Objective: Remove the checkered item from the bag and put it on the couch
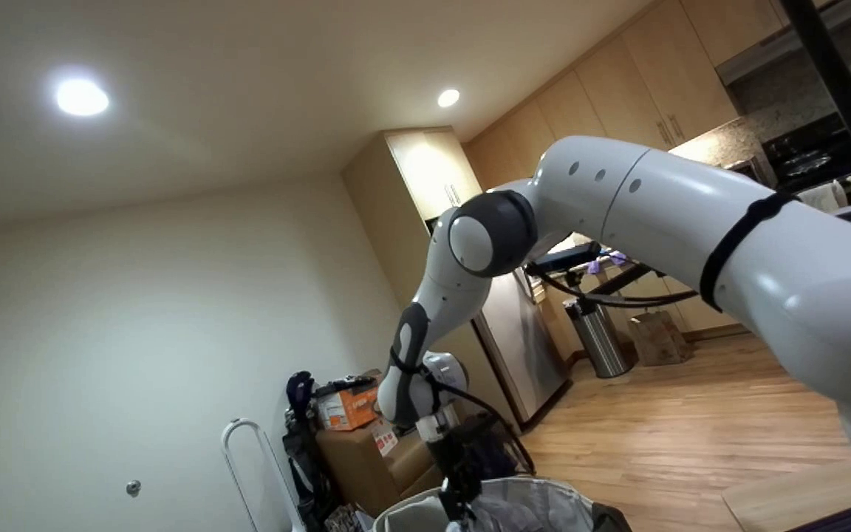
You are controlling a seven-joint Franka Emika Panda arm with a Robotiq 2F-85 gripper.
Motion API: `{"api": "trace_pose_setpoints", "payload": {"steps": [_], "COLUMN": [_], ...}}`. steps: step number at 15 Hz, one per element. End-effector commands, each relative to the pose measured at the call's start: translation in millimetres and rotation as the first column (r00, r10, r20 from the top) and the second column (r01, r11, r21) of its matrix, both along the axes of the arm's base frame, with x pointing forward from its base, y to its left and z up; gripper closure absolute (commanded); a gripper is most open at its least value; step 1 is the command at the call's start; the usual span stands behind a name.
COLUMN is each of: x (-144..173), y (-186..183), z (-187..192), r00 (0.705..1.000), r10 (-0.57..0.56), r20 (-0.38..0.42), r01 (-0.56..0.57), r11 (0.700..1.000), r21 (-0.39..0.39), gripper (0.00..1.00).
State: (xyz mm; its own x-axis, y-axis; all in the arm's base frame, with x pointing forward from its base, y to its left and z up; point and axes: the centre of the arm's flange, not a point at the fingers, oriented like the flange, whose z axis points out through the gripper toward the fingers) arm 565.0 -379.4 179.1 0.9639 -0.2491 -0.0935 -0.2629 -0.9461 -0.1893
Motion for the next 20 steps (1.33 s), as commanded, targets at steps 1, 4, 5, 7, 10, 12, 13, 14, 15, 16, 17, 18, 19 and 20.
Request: {"api": "trace_pose_setpoints", "payload": {"steps": [1, 4, 5, 7, 10, 12, 13, 14, 15, 16, 17, 18, 19, 20], "x": [-44, -69, -72, -65, -37, -17, -8, 0, 8, 17, 26, 34, 41, 46], "y": [-22, -28, -29, -27, -29, -25, -20, -14, -8, 1, 9, 17, 29, 42], "z": [-96, -163, -168, -150, -87, -38, -14, 11, 36, 60, 86, 110, 133, 155], "r00": [0.989, 0.961, 0.947, 0.937, 0.958, 0.976, 0.983, 0.989, 0.995, 0.998, 1.000, 0.999, 0.998, 0.994], "r10": [0.030, 0.037, 0.027, 0.002, -0.021, -0.040, -0.044, -0.043, -0.037, -0.030, -0.020, -0.007, 0.007, 0.019], "r20": [-0.143, -0.275, -0.321, -0.348, -0.286, -0.215, -0.177, -0.140, -0.096, -0.059, -0.012, 0.032, 0.069, 0.104], "r01": [-0.008, 0.040, 0.075, 0.127, 0.110, 0.090, 0.076, 0.064, 0.047, 0.035, 0.021, 0.006, -0.008, -0.018], "r11": [0.989, 0.962, 0.950, 0.929, 0.948, 0.970, 0.980, 0.987, 0.993, 0.996, 0.998, 0.999, 1.000, 1.000], "r21": [0.150, 0.269, 0.302, 0.348, 0.299, 0.227, 0.182, 0.145, 0.105, 0.082, 0.056, 0.037, 0.013, -0.010], "gripper": [0.92, 0.92, 0.93, 0.93, 0.93, 0.93, 0.94, 0.94, 0.94, 0.94, 0.94, 0.94, 0.94, 0.94]}}
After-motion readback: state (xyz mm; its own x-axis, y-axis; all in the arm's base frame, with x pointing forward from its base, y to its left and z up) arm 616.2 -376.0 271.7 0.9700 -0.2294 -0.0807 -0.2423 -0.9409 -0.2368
